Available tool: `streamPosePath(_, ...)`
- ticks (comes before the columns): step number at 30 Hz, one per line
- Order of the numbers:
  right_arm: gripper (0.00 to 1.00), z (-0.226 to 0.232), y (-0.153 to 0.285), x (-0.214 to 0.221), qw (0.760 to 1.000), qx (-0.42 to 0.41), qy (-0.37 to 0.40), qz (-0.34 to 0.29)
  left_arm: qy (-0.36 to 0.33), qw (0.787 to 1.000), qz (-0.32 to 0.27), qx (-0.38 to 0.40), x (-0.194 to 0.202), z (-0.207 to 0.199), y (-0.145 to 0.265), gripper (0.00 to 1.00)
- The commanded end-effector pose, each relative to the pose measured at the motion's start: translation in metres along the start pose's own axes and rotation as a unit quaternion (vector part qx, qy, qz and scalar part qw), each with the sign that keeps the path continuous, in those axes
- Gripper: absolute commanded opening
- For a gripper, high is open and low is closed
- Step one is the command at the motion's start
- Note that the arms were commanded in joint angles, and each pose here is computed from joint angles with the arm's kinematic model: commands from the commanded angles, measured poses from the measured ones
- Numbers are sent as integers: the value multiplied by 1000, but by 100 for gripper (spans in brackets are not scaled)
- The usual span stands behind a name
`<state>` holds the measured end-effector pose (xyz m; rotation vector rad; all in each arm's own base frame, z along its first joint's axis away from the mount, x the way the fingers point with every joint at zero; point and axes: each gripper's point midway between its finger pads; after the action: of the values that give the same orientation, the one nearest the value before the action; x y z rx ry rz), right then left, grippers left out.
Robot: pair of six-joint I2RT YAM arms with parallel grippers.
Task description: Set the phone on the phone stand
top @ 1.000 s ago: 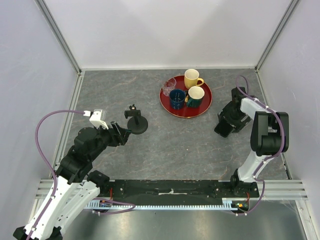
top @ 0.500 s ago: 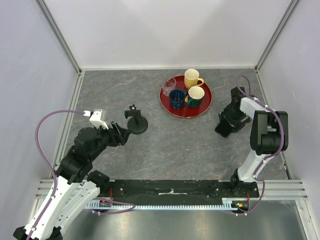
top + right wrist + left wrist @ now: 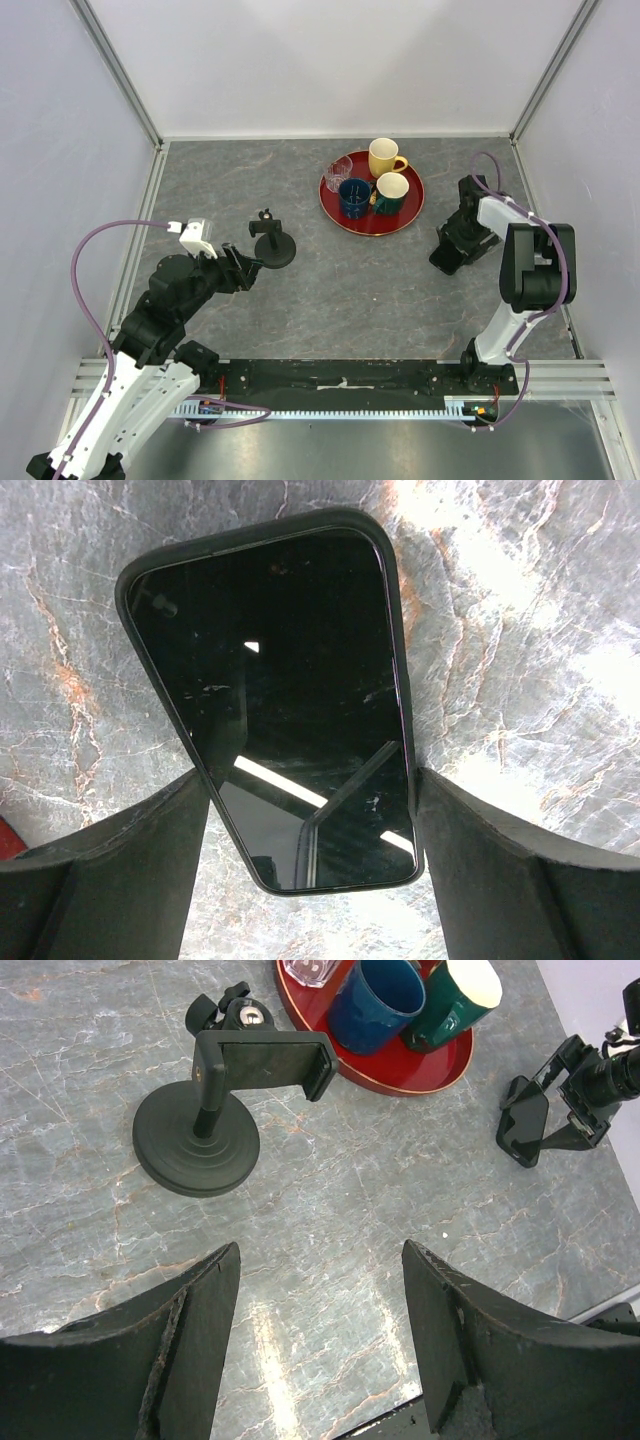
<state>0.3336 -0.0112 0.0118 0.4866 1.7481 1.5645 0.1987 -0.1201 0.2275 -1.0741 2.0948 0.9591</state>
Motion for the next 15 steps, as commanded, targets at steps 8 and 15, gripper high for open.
streamPosePath(8,0,9,-25,29,999,-46,11,24,-23,1000,-10,10,-6,-3,-4,72)
streamPosePath(15,0,8,-1,17,995,-89,26,-37,-23,1000,-10,10,-6,-3,-4,72)
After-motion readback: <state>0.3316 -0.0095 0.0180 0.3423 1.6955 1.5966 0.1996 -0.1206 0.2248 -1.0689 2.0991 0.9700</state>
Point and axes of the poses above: each gripper's point midway between its finger pads, its own y axis back along the fingers, its own z axis along the line the jaws close on, x = y × z, and after that the axes turned 10 degrees about y, right-handed
